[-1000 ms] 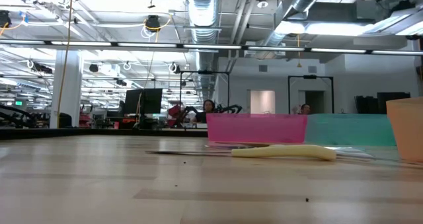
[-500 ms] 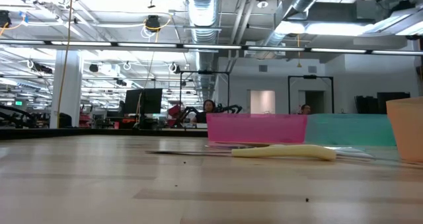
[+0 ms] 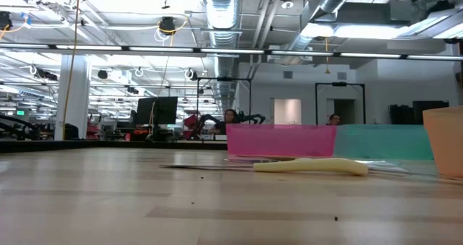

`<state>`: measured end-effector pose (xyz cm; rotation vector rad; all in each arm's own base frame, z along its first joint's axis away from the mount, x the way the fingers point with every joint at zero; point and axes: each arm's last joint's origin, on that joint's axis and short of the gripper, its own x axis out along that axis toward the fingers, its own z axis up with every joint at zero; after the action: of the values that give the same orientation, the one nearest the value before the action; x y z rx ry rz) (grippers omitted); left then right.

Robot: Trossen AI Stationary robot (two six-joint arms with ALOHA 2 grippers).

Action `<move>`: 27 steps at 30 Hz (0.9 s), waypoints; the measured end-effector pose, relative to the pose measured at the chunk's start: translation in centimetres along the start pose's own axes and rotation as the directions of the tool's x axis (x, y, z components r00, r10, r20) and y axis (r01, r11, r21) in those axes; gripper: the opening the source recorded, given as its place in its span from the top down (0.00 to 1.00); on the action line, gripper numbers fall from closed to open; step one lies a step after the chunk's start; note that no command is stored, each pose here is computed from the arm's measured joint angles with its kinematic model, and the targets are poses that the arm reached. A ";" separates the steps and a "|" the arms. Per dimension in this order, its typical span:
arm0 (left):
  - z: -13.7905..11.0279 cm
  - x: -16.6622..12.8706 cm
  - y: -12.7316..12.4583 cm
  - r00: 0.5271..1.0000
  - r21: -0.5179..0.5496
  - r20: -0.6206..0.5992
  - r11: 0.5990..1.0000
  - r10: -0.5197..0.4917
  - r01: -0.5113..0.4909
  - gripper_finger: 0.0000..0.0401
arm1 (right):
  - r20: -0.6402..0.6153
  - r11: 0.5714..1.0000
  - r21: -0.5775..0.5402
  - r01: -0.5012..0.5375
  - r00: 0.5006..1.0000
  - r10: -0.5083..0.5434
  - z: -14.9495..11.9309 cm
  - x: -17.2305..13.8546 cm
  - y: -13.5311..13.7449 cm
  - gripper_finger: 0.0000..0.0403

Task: Sort silverware by color (type)
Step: Put the golden knife into the red bin

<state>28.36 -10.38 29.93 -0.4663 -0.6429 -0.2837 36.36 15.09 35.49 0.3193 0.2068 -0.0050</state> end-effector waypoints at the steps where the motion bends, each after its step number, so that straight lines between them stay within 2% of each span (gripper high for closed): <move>1: 0.0 0.0 0.0 1.000 0.004 0.002 1.000 0.007 -0.007 1.00 | 0.008 1.000 0.004 0.000 1.000 0.000 0.1 0.1 -0.1 0.42; 4: 0.0 0.3 0.0 1.000 0.010 -0.002 1.000 0.012 -0.012 1.00 | -0.010 0.999 0.007 -0.037 0.999 0.037 0.1 0.4 -0.4 0.42; 10: -0.1 0.4 -0.1 1.000 0.014 -0.021 1.000 -0.003 0.003 1.00 | -0.052 0.998 -0.057 -0.032 0.998 0.029 -0.2 0.6 -0.8 0.42; 13: -0.1 0.4 -0.1 0.999 0.014 -0.034 0.999 -0.034 0.035 1.00 | -0.075 0.990 -0.114 -0.078 0.995 0.070 -0.4 0.6 -0.7 0.42; 16: -0.2 0.4 -0.1 0.998 0.021 -0.045 0.998 -0.051 0.052 1.00 | -0.080 0.982 -0.122 -0.146 0.987 0.137 0.0 0.4 -0.5 0.42; 20: -0.3 0.4 0.2 0.998 0.022 -0.059 1.000 -0.009 0.010 1.00 | -0.075 0.976 -0.118 -0.182 0.982 0.174 0.7 0.0 -0.7 0.42; 22: -0.3 0.4 0.4 0.998 -0.029 -0.048 0.999 0.030 -0.031 1.00 | -0.108 0.968 -0.173 -0.180 0.981 0.163 0.5 -0.2 -0.8 0.42; 24: -0.2 0.4 0.5 0.998 -0.107 -0.040 0.993 0.046 -0.051 1.00 | -0.162 0.943 -0.274 -0.191 0.975 0.150 0.0 -0.6 -0.7 0.42; 27: -0.1 0.5 0.9 0.997 -0.255 -0.030 0.964 0.072 -0.077 1.00 | -0.204 0.860 -0.453 -0.235 0.966 0.157 -0.6 -1.2 0.0 0.42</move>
<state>29.13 -9.68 29.85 -0.7337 -0.5697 -0.3009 35.09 15.25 35.16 -0.1543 0.3268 0.2734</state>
